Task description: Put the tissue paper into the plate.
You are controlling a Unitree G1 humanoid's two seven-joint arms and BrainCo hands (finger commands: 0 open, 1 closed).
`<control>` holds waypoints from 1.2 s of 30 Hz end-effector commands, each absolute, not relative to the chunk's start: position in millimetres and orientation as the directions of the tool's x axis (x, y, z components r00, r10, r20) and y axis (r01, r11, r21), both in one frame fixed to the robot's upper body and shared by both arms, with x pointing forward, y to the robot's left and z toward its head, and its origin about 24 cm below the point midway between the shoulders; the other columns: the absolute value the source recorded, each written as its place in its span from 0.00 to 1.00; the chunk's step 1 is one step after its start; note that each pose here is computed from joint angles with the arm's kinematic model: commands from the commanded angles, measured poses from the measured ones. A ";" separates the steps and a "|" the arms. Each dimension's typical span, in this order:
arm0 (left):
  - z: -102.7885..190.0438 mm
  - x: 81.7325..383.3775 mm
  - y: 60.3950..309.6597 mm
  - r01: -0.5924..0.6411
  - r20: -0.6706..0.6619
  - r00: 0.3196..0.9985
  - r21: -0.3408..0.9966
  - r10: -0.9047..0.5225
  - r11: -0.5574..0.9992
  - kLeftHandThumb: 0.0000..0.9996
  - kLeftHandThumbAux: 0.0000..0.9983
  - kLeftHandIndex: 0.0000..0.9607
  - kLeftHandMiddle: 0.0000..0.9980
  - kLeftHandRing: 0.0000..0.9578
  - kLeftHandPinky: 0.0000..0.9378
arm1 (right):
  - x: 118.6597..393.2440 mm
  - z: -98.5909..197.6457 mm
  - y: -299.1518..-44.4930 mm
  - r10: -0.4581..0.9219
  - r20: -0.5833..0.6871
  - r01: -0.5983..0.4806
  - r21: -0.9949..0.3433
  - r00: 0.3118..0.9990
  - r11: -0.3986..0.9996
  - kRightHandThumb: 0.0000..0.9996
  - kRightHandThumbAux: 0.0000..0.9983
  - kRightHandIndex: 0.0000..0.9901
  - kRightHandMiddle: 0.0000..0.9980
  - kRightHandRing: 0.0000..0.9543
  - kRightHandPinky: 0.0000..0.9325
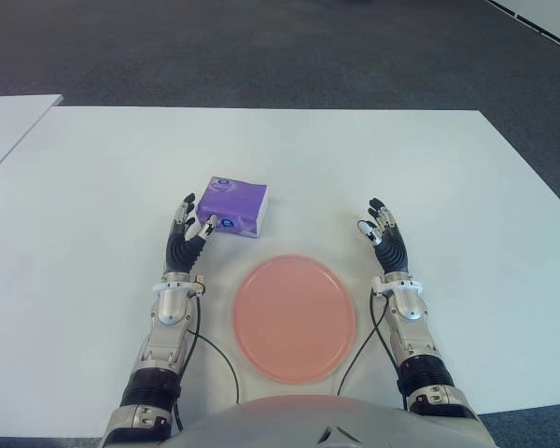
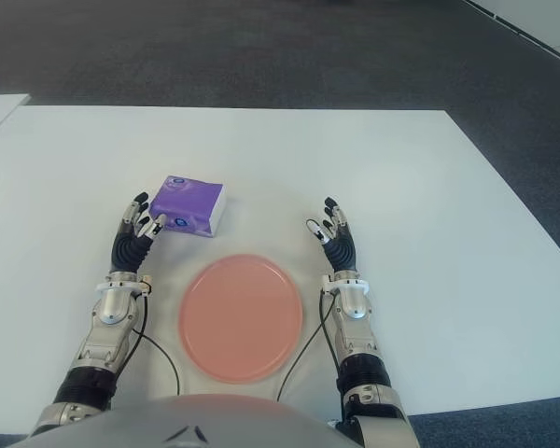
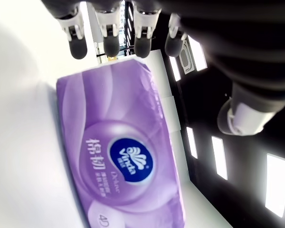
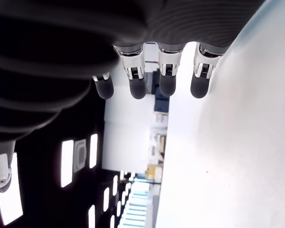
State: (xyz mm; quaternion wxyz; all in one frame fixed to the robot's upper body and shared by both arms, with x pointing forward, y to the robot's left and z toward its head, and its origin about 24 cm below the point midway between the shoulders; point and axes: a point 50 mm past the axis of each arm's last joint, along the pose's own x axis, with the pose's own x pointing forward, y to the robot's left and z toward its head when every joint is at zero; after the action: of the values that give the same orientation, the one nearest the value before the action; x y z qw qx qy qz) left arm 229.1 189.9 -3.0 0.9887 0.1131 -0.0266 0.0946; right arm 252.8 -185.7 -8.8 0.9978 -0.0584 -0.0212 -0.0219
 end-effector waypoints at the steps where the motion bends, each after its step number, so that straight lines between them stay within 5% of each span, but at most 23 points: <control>1: -4.6 228.2 191.6 -0.189 0.070 0.982 0.229 0.177 0.955 0.05 0.49 0.00 0.00 0.00 0.00 | 241.8 -26.9 -186.3 -0.049 -0.047 0.044 -0.103 0.998 0.994 0.04 0.45 0.00 0.00 0.00 0.00; 13: 22.7 243.8 217.5 -0.287 0.187 0.948 0.141 0.259 0.948 0.05 0.55 0.00 0.00 0.00 0.00 | 243.7 -27.8 -184.7 -0.055 -0.047 0.050 -0.104 0.997 0.993 0.04 0.45 0.00 0.00 0.00 0.00; 36: 91.3 266.7 232.0 -0.338 0.415 0.882 0.220 0.226 0.915 0.02 0.59 0.00 0.00 0.00 0.00 | 247.0 -27.2 -180.0 -0.058 -0.040 0.053 -0.106 0.998 0.993 0.04 0.45 0.00 0.00 0.00 0.00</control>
State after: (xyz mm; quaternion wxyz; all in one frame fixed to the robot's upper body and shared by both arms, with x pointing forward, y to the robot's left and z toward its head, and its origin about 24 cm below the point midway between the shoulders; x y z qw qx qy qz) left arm 261.9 228.8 78.5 0.9647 0.1325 -0.1745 0.1461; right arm 258.2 -183.0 -8.4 0.9975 -0.0586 -0.0265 -0.0278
